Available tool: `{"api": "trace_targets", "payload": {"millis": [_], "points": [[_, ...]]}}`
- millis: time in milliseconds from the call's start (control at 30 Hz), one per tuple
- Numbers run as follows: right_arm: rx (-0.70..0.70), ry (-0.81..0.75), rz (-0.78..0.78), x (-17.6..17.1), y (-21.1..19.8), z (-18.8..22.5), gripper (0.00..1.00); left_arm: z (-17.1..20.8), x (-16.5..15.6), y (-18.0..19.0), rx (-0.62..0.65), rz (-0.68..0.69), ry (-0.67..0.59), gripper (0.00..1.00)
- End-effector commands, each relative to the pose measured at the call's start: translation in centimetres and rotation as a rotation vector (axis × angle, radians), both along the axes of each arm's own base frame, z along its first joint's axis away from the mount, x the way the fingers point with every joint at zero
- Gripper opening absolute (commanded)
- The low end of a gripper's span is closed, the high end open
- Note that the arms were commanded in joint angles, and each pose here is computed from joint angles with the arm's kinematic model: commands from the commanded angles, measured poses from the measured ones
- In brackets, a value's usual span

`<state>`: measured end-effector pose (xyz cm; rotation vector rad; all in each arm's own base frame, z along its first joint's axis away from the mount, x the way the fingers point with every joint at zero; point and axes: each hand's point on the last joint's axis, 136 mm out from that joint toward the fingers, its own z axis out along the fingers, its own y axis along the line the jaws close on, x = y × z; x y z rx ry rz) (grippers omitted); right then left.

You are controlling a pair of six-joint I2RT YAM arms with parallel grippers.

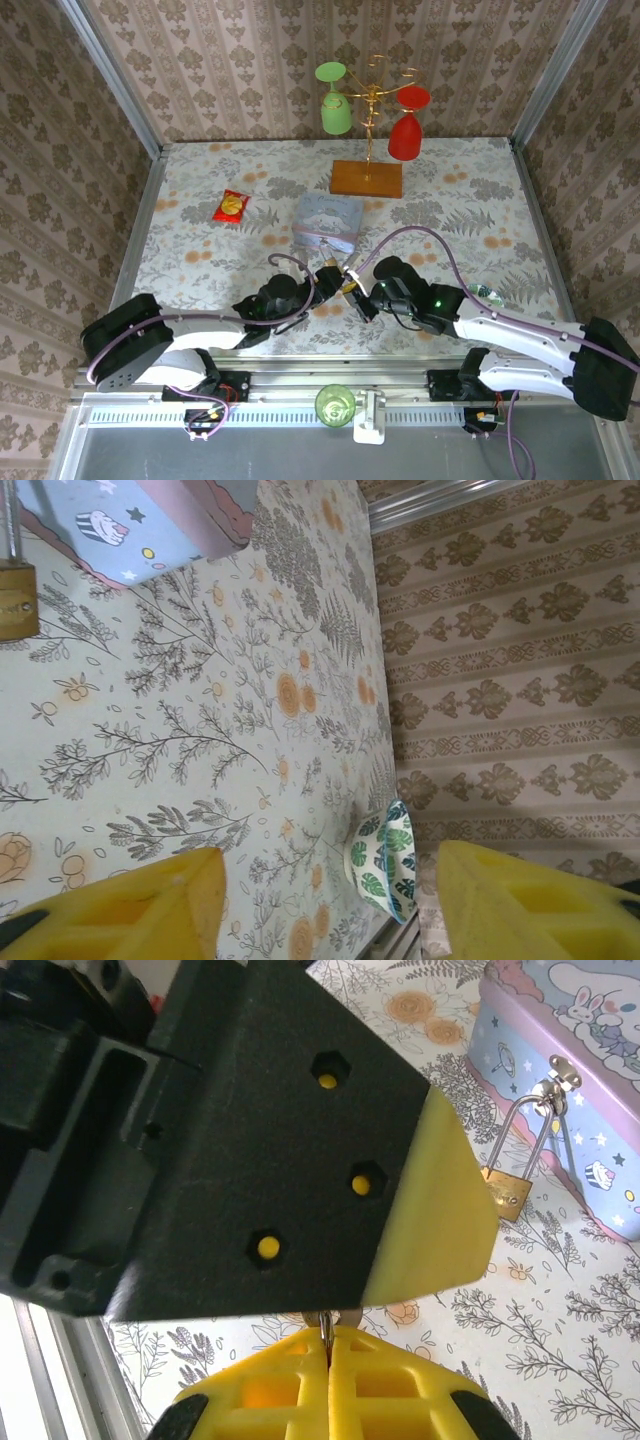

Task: Unlock the padlock with the key

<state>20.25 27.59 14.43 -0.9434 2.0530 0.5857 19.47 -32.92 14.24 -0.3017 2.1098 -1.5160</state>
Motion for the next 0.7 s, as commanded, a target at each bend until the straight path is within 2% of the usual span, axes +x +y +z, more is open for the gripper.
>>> {"api": "trace_targets", "payload": {"millis": [0, 100, 400, 467, 500, 667], "points": [[0.01, -0.043, 0.019, 0.5, 0.9, 1.0, 0.0, 1.6, -0.2, -0.6, -0.06, -0.014, -0.022, 0.53], [-0.006, -0.053, 0.016, 0.9, 1.0, 0.8, 0.0, 1.2, -0.2, -0.2, -0.065, -0.004, -0.021, 0.37], [-0.003, -0.064, 0.013, 1.2, 1.2, 0.9, 0.0, 0.1, -0.1, 0.1, -0.044, 0.002, -0.013, 0.14], [-0.006, -0.059, 0.02, 1.0, 1.2, 0.9, 0.0, -0.2, 0.0, 0.0, -0.034, -0.008, -0.011, 0.15], [-0.008, -0.057, 0.024, 0.9, 1.2, 0.8, 0.0, -0.4, 0.0, 0.1, -0.031, -0.006, -0.008, 0.22], [-0.047, -0.021, 0.072, 0.1, 1.4, 0.2, 0.0, -0.7, 0.2, 0.3, -0.038, 0.004, -0.005, 0.36]]}}
